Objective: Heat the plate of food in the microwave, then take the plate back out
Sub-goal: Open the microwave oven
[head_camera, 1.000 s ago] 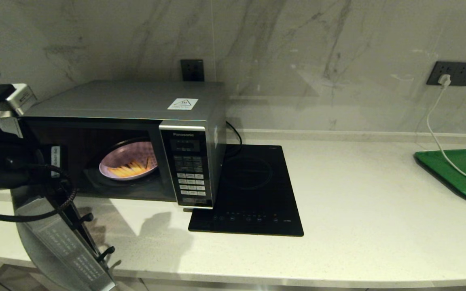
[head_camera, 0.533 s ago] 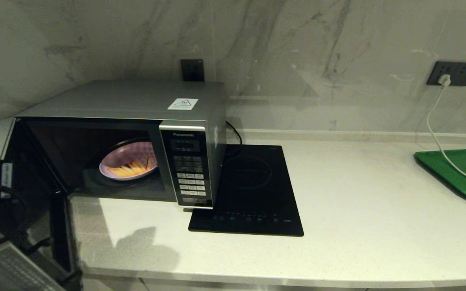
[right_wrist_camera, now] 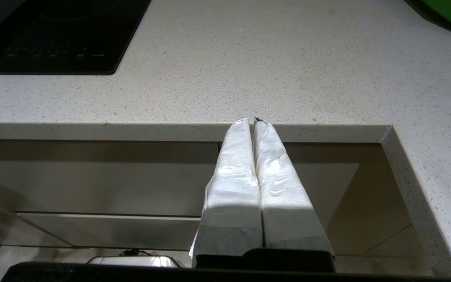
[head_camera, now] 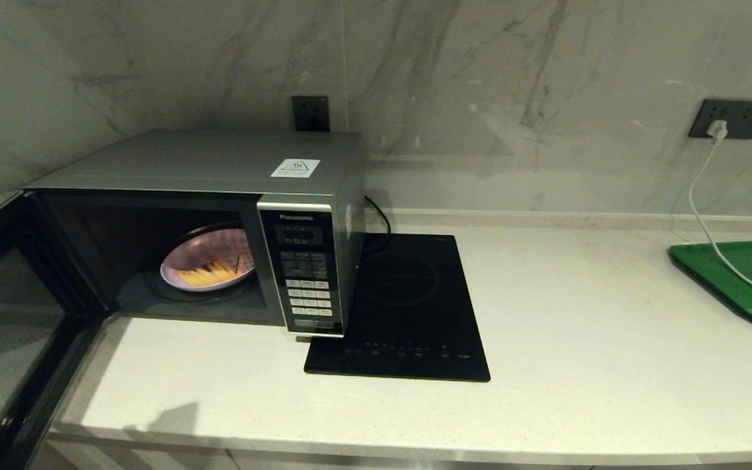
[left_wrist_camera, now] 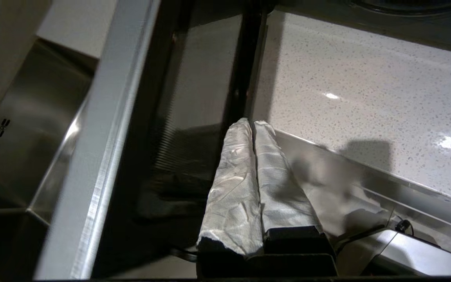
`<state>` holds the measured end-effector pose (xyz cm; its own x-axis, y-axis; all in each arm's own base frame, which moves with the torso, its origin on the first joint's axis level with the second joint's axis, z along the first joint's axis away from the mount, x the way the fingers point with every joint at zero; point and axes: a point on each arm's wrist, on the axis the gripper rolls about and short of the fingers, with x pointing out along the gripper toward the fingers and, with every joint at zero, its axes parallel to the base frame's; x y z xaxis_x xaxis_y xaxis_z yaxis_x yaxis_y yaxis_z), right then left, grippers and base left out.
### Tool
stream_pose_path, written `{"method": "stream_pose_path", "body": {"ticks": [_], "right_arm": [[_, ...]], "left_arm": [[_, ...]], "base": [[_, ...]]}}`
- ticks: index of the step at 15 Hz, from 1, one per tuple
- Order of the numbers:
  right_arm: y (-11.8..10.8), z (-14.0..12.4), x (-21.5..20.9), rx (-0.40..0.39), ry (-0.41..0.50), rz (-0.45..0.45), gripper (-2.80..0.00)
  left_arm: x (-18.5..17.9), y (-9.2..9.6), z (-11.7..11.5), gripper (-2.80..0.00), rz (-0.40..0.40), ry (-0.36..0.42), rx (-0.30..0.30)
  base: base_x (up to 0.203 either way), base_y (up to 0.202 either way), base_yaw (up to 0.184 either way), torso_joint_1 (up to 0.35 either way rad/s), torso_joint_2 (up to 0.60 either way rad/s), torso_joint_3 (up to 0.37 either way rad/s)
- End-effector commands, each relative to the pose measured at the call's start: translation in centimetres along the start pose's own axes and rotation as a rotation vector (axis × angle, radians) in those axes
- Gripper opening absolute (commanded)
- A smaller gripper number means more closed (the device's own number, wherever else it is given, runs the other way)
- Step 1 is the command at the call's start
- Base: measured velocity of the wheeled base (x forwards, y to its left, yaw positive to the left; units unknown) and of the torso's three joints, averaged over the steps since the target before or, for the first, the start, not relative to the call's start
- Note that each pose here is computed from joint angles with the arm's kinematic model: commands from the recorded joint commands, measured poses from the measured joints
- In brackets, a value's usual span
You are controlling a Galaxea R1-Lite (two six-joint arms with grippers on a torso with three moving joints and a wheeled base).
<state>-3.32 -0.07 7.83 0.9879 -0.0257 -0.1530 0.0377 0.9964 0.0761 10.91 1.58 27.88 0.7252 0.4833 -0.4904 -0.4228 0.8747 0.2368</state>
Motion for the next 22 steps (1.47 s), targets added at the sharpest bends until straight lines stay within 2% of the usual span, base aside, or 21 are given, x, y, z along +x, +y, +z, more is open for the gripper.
{"method": "stream_pose_path", "body": {"ticks": [1, 3, 6, 9, 13, 14, 16, 18, 20, 22], "right_arm": [[0.0, 0.0, 0.0, 0.0, 0.001, -0.001, -2.8], [0.0, 0.0, 0.0, 0.0, 0.001, 0.0, -2.8], [0.0, 0.0, 0.0, 0.0, 0.001, -0.001, -2.8], [0.0, 0.0, 0.0, 0.0, 0.002, 0.0, -2.8], [0.0, 0.0, 0.0, 0.0, 0.001, -0.001, -2.8], [0.0, 0.0, 0.0, 0.0, 0.001, -0.001, -2.8], [0.0, 0.0, 0.0, 0.0, 0.001, -0.001, -2.8], [0.0, 0.0, 0.0, 0.0, 0.002, -0.001, -2.8], [0.0, 0.0, 0.0, 0.0, 0.001, 0.0, -2.8], [0.0, 0.0, 0.0, 0.0, 0.001, 0.001, -2.8]], "left_arm": [[-1.2, 0.6, -0.6, -2.8, -0.023, -0.035, -0.015], [-1.4, 0.8, -0.9, -2.8, -0.022, -0.036, -0.03], [-0.9, 1.5, -1.1, -2.8, 0.043, -0.007, -0.084], [-1.0, 1.6, -1.2, -2.8, 0.018, -0.012, -0.081], [-1.5, 1.3, -1.3, -2.8, -0.169, -0.036, -0.095], [-1.3, 1.1, -1.2, -2.8, -0.214, -0.024, -0.126], [-0.3, 0.6, -0.9, -2.8, -0.241, 0.018, -0.19], [0.8, 0.2, -1.3, -2.8, -0.245, 0.07, -0.187], [1.5, -1.0, -1.9, -2.8, -0.321, 0.106, -0.159], [4.0, -2.6, -1.5, -2.8, -0.362, 0.184, -0.221]], "base": [[0.0, 0.0, 0.0, 0.0, 0.0, 0.0], [0.0, 0.0, 0.0, 0.0, 0.0, 0.0], [0.0, 0.0, 0.0, 0.0, 0.0, 0.0], [0.0, 0.0, 0.0, 0.0, 0.0, 0.0], [0.0, 0.0, 0.0, 0.0, 0.0, 0.0], [0.0, 0.0, 0.0, 0.0, 0.0, 0.0], [0.0, 0.0, 0.0, 0.0, 0.0, 0.0], [0.0, 0.0, 0.0, 0.0, 0.0, 0.0], [0.0, 0.0, 0.0, 0.0, 0.0, 0.0], [0.0, 0.0, 0.0, 0.0, 0.0, 0.0]]}}
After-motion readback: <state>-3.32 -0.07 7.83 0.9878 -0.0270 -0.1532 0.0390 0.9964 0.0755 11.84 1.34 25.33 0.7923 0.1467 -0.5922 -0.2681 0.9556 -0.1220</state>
